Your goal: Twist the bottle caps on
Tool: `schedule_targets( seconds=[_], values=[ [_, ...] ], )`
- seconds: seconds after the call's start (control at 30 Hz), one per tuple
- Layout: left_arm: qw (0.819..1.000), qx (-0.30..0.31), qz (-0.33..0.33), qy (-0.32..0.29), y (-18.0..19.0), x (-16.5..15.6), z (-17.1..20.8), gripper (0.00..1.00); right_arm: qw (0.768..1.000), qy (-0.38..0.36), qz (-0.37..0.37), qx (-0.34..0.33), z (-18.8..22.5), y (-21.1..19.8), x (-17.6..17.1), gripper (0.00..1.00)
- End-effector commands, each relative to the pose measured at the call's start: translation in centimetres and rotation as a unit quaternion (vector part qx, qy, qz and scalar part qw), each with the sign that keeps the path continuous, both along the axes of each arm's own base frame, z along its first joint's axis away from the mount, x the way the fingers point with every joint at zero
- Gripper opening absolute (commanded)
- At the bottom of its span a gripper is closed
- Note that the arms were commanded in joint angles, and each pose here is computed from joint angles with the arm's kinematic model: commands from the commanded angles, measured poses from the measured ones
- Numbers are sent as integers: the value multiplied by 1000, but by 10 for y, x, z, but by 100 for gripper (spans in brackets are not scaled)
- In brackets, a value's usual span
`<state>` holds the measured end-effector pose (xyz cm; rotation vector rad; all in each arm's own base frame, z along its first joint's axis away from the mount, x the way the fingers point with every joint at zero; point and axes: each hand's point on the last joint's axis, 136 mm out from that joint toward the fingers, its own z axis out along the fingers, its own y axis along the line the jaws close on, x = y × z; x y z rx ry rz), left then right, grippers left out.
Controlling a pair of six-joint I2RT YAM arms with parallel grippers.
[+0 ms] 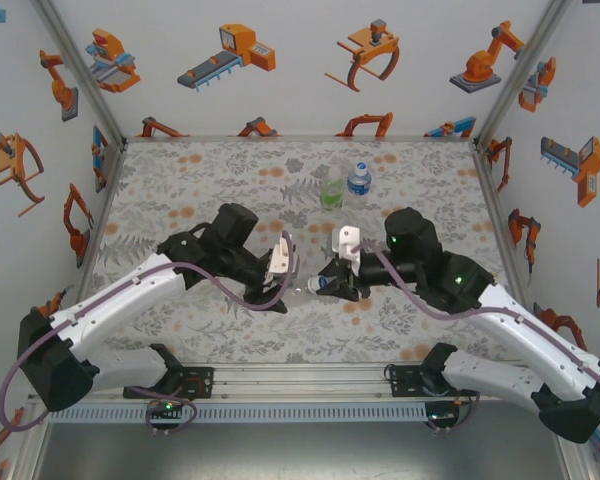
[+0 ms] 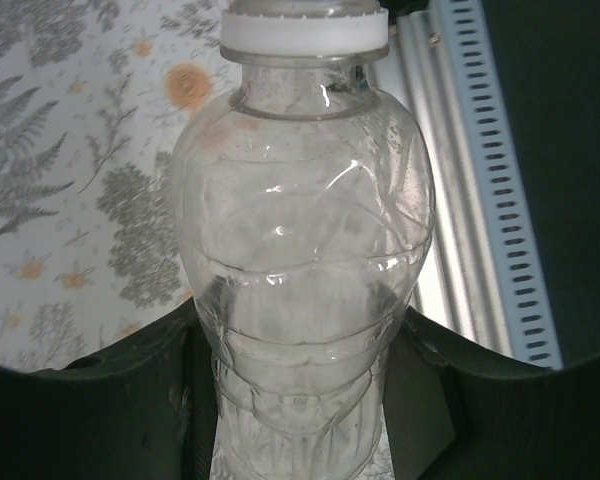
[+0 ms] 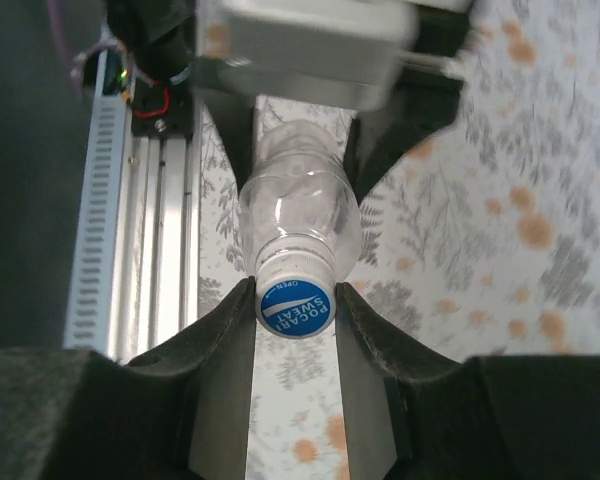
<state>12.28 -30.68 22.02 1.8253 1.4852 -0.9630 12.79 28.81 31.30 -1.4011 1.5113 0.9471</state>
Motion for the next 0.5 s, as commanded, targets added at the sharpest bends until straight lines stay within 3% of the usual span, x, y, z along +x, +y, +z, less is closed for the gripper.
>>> schedule_targets(
  seconds=[0.0, 0.1, 0.27, 0.3, 0.4, 0.47],
  values=[
    [996, -38, 36, -66, -8, 20, 14, 0, 967, 164, -191, 35, -6, 2, 50, 0],
    [988, -51, 89, -113, -10, 43, 16, 0, 903, 297, -304, 70, -17, -4, 72, 0],
    [969, -69, 153, -183, -9, 74, 18, 0, 731, 503, -436, 148, -50, -21, 88, 0],
    [966, -73, 160, -192, -9, 77, 20, 0, 708, 525, -444, 160, -55, -23, 88, 0],
    [958, -75, 176, -214, -9, 86, 21, 0, 670, 554, -449, 205, -60, -25, 94, 0],
    [955, -74, 182, -224, -8, 89, 22, 0, 662, 555, -459, 207, -66, -27, 97, 0]
  ],
)
